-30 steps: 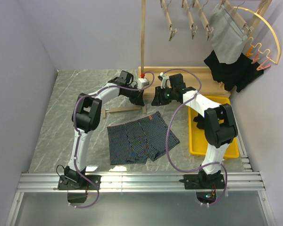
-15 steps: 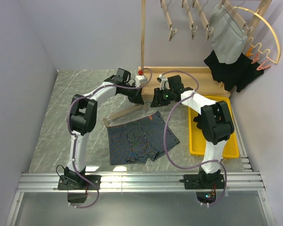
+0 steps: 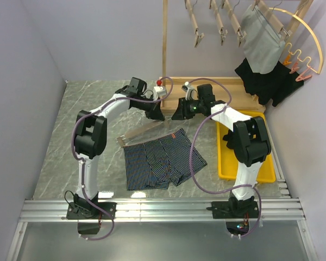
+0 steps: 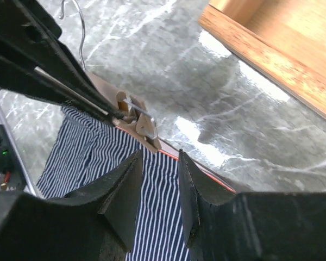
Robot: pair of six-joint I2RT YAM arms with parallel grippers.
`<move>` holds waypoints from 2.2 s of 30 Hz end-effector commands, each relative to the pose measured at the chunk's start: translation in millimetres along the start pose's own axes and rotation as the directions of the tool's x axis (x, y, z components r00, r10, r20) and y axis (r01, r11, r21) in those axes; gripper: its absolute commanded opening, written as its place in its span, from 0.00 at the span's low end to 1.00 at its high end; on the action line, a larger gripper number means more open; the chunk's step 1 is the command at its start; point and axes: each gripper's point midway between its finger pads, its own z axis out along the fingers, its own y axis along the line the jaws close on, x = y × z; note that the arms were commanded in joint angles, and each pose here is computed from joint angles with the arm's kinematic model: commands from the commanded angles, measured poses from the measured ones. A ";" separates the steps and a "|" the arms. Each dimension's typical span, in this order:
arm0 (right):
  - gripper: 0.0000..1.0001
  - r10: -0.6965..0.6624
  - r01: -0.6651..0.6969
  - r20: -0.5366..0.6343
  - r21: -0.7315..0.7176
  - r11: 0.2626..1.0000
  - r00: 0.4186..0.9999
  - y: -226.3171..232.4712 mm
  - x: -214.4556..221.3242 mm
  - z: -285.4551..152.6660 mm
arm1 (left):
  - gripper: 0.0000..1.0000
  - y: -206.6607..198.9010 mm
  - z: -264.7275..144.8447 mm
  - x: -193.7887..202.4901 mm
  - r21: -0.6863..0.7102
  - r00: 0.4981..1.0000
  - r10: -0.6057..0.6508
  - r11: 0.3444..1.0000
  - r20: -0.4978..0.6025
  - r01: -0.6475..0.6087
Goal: Clip the underwear to the hanger
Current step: Open the clamp at the hanger.
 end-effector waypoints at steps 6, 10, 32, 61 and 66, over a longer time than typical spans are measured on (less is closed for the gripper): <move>0.40 -0.037 0.044 0.057 -0.122 0.992 0.998 28.9 -22.2 -10.1 | 0.00 -31.5 -23.1 -39.2 0.045 0.988 0.124 0.991 0.089 -0.128; 0.40 -0.045 0.053 0.063 -0.139 0.989 0.997 33.1 -25.8 -10.5 | 0.00 -32.8 -23.3 -38.4 0.051 0.988 0.127 0.990 0.087 -0.132; 0.00 -0.062 0.075 0.058 -0.243 0.967 0.996 52.3 -27.0 -9.7 | 0.01 -45.7 -27.9 -34.4 0.094 0.986 0.145 0.984 0.086 -0.153; 0.00 -0.330 0.361 0.159 -0.240 0.901 0.930 88.2 -33.0 -28.5 | 0.99 -36.6 -56.8 -35.3 0.140 0.999 -0.027 0.990 0.021 0.024; 0.00 -0.348 0.377 0.156 -0.238 0.895 0.924 92.1 -32.6 -28.8 | 0.99 -47.7 -49.7 -28.9 0.177 1.000 -0.007 0.984 -0.010 0.009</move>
